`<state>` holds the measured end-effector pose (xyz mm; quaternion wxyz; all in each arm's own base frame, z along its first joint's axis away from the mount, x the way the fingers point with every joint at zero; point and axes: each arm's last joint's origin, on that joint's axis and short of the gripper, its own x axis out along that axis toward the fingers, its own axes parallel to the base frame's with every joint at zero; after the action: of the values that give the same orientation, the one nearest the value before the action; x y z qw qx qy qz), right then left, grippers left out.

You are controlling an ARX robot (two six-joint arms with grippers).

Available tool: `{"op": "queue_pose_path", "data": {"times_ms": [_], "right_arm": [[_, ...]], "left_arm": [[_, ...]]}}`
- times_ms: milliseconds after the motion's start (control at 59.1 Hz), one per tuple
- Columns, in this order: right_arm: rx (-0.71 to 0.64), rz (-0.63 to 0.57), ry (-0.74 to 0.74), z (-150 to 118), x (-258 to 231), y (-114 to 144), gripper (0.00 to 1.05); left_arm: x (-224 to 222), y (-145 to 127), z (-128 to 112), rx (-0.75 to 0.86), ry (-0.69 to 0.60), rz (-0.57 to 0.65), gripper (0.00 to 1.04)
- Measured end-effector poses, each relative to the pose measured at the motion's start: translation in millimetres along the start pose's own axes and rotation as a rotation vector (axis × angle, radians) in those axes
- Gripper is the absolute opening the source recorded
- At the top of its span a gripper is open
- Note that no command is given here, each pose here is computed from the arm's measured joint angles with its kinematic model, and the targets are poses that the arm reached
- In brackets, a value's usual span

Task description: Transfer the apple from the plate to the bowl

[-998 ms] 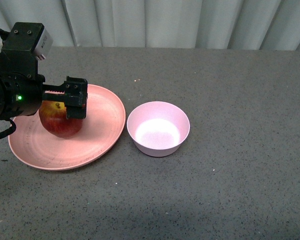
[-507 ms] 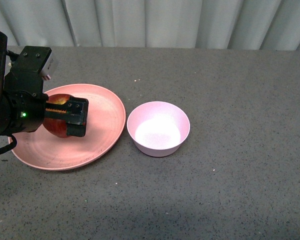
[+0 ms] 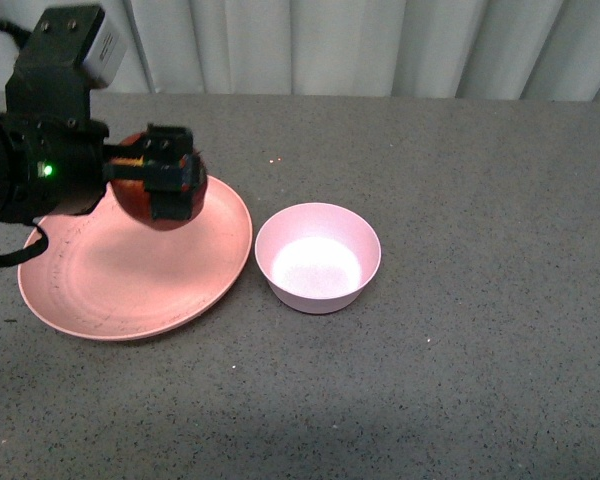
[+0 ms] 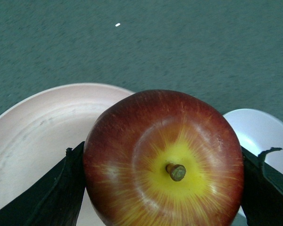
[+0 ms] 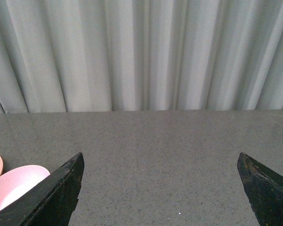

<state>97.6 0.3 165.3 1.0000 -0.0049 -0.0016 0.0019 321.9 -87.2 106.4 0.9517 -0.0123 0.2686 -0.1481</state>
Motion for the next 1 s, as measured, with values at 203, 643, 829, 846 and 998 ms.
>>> {"op": "queue_pose_path", "data": {"times_ms": [203,643,829,846,998], "right_arm": [[0.0,0.0,0.0,0,0,0,0.95],[0.0,0.0,0.0,0,0,0,0.95],[0.0,0.0,0.0,0,0,0,0.95],[0.0,0.0,0.0,0,0,0,0.95],[0.0,0.0,0.0,0,0,0,0.95]], "left_arm": [[-1,-42,-1,0.036,-0.008,-0.146,0.8],[23,-82,-7,0.079,0.025,-0.203,0.8],[32,-94,-15,0.099,0.047,-0.215,0.8],[32,-94,-15,0.101,0.047,-0.215,0.8],[39,-98,-19,0.112,0.06,-0.215,0.8]]}}
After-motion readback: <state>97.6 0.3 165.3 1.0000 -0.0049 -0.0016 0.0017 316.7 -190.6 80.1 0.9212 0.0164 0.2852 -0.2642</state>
